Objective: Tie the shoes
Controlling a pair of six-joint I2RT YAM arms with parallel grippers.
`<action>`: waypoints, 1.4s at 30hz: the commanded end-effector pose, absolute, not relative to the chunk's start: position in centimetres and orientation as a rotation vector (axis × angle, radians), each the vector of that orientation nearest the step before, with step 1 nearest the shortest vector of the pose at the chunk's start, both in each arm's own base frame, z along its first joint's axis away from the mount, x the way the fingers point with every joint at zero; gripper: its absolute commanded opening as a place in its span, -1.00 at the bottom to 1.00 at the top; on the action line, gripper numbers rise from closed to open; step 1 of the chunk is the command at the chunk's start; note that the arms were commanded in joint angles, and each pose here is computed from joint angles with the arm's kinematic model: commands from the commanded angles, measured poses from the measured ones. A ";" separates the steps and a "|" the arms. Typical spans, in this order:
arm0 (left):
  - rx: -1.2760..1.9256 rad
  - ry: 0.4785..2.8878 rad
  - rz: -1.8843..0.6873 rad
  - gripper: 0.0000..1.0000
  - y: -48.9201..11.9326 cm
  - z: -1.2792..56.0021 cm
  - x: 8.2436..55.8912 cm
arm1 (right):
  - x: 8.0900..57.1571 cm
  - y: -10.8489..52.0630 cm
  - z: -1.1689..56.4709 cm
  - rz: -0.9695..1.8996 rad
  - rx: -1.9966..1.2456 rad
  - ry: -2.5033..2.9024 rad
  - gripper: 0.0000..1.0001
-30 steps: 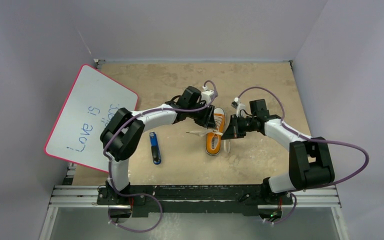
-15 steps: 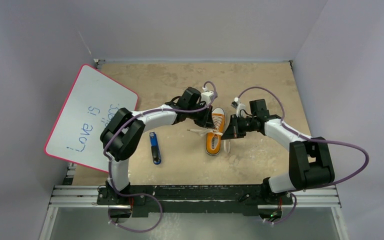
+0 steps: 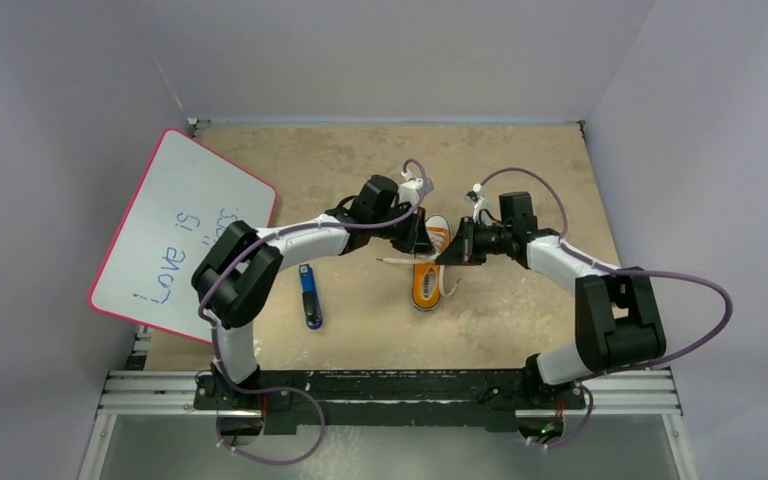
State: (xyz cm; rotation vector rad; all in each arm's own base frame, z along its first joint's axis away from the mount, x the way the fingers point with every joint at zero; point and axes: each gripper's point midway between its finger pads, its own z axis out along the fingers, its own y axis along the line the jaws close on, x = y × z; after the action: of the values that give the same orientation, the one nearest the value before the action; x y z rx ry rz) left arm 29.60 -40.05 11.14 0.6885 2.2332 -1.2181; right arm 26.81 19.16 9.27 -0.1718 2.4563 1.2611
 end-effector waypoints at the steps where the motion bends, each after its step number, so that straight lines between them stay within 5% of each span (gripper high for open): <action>1: 0.701 2.130 -1.282 -1.00 -40.8 14.4 29.2 | 28.8 19.9 10.5 1.314 -0.095 2.376 -1.00; 20: 0.681 2.145 -1.251 -1.00 -40.7 13.9 29.7 | 27.8 20.1 8.3 1.347 -0.028 2.466 -0.98; 29: 0.660 2.159 -1.235 -1.00 -40.3 13.5 30.2 | 25.6 18.8 9.3 1.237 -0.358 2.490 -0.11; 32: 0.662 2.159 -1.237 -1.00 -40.2 13.5 30.3 | 25.3 18.5 9.3 1.209 -0.413 2.485 0.04; 36: 0.664 2.163 -1.238 -1.00 -40.2 13.4 30.3 | 26.1 18.3 9.3 1.170 -0.425 2.464 0.03; 42: 0.665 2.162 -1.244 -1.00 -40.2 13.6 30.2 | 27.8 18.8 10.6 1.167 -0.412 2.386 -0.30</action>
State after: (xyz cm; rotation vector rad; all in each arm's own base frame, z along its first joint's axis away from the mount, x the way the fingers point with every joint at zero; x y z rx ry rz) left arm 29.70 -39.82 10.91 0.6626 2.2456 -1.2109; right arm 25.63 18.37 8.16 -0.3578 2.5021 1.1937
